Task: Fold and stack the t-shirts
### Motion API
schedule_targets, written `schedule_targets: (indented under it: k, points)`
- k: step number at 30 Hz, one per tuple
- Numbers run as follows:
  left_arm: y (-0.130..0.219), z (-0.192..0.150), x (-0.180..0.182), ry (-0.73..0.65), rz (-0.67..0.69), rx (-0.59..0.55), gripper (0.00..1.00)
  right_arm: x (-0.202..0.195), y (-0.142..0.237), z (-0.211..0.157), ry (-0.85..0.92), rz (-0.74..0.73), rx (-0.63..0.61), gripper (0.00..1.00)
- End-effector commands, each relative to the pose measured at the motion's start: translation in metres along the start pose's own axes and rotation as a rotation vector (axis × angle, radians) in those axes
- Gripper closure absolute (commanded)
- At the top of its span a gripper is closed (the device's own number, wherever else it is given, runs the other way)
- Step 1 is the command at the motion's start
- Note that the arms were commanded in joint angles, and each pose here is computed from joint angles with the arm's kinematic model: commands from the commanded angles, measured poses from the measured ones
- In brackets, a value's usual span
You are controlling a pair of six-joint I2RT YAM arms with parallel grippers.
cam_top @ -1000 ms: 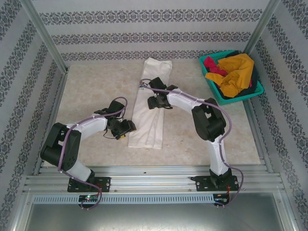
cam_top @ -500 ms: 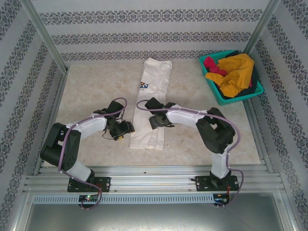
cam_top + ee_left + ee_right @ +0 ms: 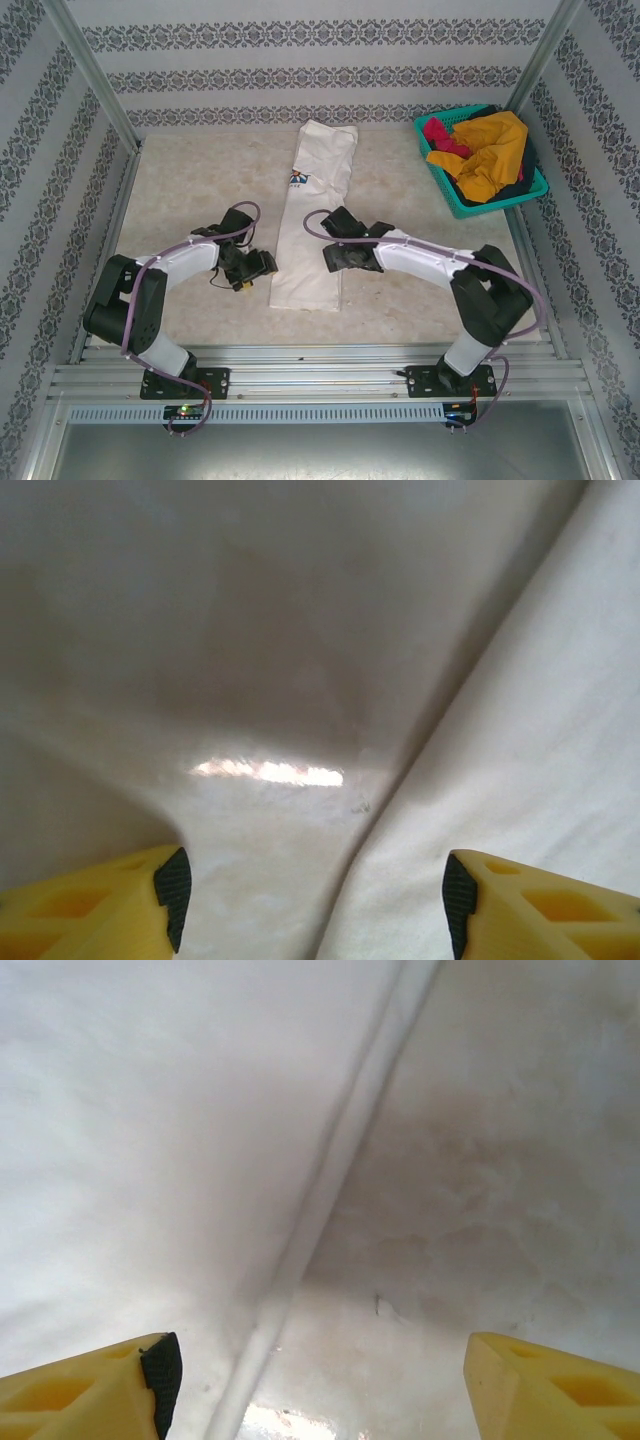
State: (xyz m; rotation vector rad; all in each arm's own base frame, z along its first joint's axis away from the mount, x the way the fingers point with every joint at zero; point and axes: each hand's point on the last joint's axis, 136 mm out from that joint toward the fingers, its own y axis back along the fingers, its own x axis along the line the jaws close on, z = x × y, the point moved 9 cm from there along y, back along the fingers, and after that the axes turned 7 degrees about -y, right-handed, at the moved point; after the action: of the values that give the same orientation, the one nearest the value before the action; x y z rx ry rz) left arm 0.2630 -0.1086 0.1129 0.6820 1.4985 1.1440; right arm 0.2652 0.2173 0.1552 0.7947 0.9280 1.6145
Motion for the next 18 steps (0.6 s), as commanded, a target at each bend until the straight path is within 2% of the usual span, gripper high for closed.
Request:
schedule_targets:
  k: [1, 4, 7, 10, 14, 18]
  points:
    - [0.014, 0.015, 0.006, 0.016, -0.025, -0.074, 0.30, 0.007, 0.015, 0.008, 0.183, 0.118, -0.147, 0.23]
    - [0.023, 0.026, 0.016, 0.042, -0.043, -0.115, 0.29, 0.013, 0.022, -0.003, 0.381, 0.246, -0.220, 0.21]
    - [0.030, 0.038, 0.027, 0.071, -0.060, -0.141, 0.29, 0.030, 0.029, -0.019, 0.627, 0.389, -0.215, 0.19]
    - [0.036, 0.047, 0.037, 0.087, -0.075, -0.165, 0.28, 0.051, 0.032, -0.034, 0.868, 0.440, -0.187, 0.19]
    - [0.043, 0.054, 0.044, 0.097, -0.079, -0.186, 0.25, 0.080, 0.026, -0.045, 1.053, 0.473, -0.108, 0.20]
    - [0.044, 0.052, 0.048, 0.107, -0.080, -0.194, 0.25, 0.103, 0.012, -0.053, 1.121, 0.506, -0.041, 0.24]
